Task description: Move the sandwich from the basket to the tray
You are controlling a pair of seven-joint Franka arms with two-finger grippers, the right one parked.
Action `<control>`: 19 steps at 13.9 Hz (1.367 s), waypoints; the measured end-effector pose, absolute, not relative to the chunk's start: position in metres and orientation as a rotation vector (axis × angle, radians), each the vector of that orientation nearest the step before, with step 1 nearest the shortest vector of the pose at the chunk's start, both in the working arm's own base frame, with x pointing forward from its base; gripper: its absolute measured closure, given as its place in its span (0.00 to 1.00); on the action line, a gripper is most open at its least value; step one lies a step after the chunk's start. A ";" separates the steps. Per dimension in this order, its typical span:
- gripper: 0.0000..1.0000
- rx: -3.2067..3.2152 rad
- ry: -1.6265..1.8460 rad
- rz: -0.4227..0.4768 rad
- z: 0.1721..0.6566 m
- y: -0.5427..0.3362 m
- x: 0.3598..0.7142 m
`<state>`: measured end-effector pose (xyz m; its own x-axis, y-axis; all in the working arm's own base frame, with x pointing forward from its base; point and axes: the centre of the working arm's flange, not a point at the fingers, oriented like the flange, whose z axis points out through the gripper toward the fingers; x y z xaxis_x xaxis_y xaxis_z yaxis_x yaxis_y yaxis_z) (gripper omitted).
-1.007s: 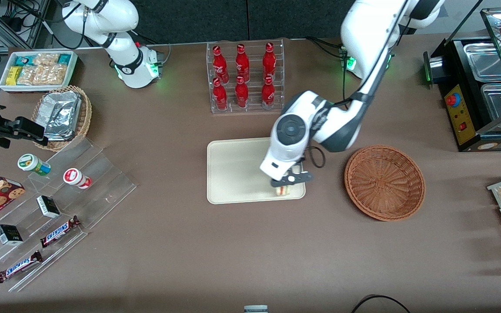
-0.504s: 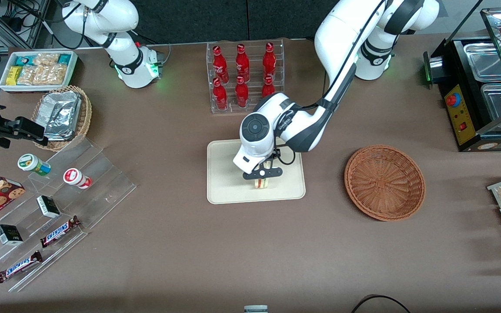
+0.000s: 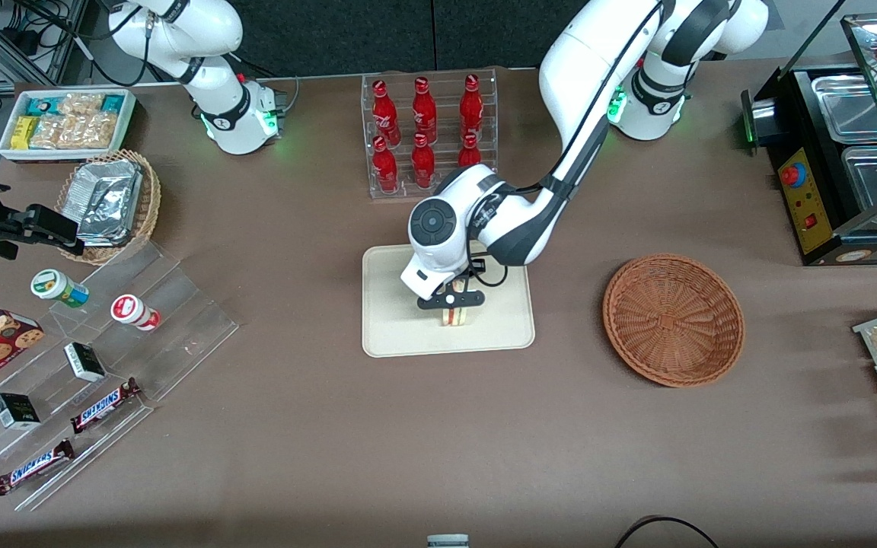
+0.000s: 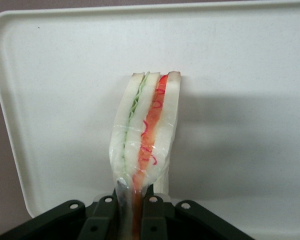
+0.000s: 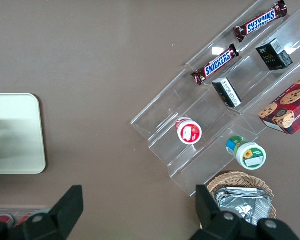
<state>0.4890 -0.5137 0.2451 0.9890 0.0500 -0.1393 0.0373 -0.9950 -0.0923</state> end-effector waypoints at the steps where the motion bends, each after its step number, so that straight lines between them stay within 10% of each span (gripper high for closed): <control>1: 0.85 -3.039 -0.063 0.219 0.242 -0.514 0.488; 5: 0.79 -3.028 -0.085 0.220 0.236 -0.513 0.488; 13: 0.01 -3.042 -0.113 0.183 0.247 -0.516 0.495; 19: 0.00 -3.087 -0.223 0.077 0.332 -0.495 0.525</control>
<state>0.5252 -0.4952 0.3317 0.9884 0.1447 -0.0463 0.1424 -0.9886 -0.0485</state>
